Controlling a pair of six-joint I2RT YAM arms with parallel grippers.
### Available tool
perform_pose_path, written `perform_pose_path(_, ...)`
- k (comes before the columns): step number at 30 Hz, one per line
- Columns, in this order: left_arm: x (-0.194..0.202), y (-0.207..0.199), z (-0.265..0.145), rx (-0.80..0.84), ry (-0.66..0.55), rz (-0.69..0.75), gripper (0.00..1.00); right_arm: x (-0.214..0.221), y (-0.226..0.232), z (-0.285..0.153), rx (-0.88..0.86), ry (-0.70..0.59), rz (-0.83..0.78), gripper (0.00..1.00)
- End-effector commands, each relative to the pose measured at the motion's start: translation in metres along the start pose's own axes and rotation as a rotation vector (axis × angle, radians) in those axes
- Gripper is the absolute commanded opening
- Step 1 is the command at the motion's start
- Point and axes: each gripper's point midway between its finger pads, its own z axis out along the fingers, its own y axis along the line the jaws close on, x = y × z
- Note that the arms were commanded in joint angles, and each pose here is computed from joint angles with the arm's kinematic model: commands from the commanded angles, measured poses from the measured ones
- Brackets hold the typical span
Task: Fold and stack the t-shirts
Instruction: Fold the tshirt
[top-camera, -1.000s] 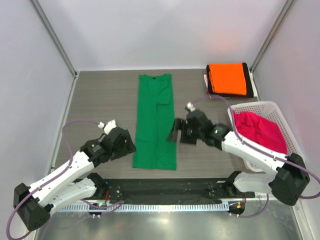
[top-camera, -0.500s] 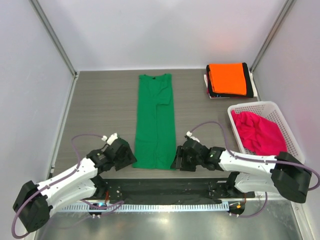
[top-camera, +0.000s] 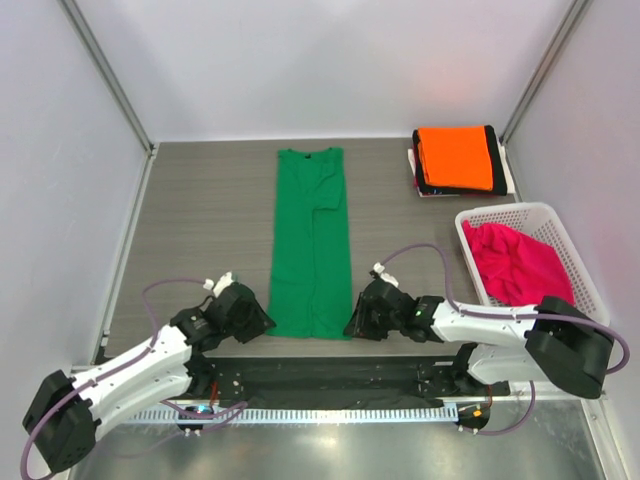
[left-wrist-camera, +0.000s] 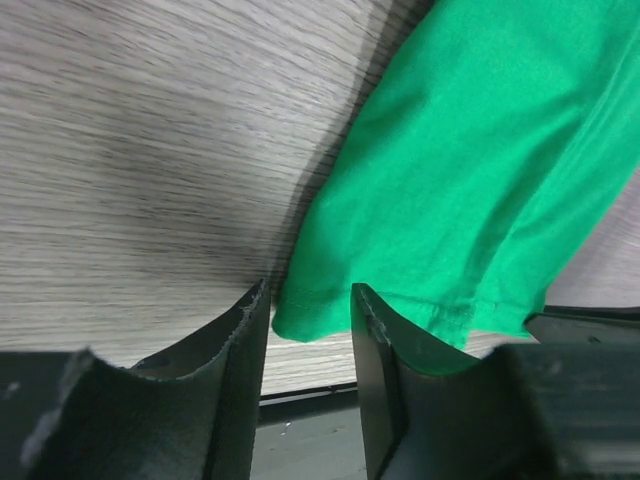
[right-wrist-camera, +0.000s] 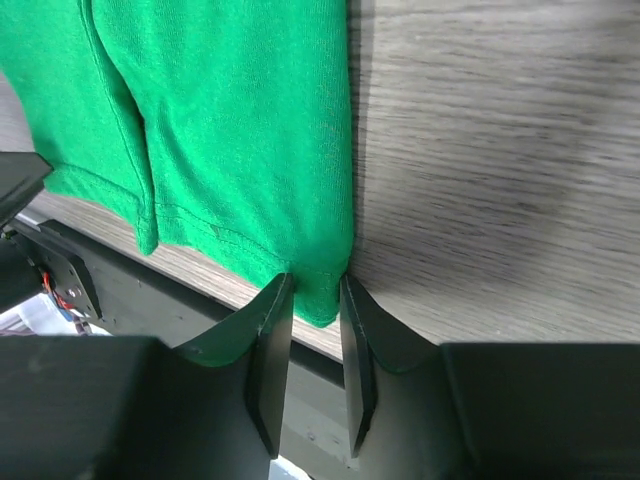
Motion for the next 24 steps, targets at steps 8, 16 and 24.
perform_pose_path(8,0.013,-0.004,0.004,0.024,0.033,-0.009,0.0,-0.003,-0.003,0.002,-0.003,-0.032,0.007,0.1)
perform_pose_path(16,0.027,-0.036,-0.03,0.072,0.053,0.0,0.0,0.004,-0.005,-0.034,0.039,-0.044,0.009,0.01)
perform_pose_path(24,-0.011,-0.077,-0.069,0.055,-0.077,0.104,0.0,-0.035,0.029,-0.08,0.036,-0.193,-0.055,0.01)
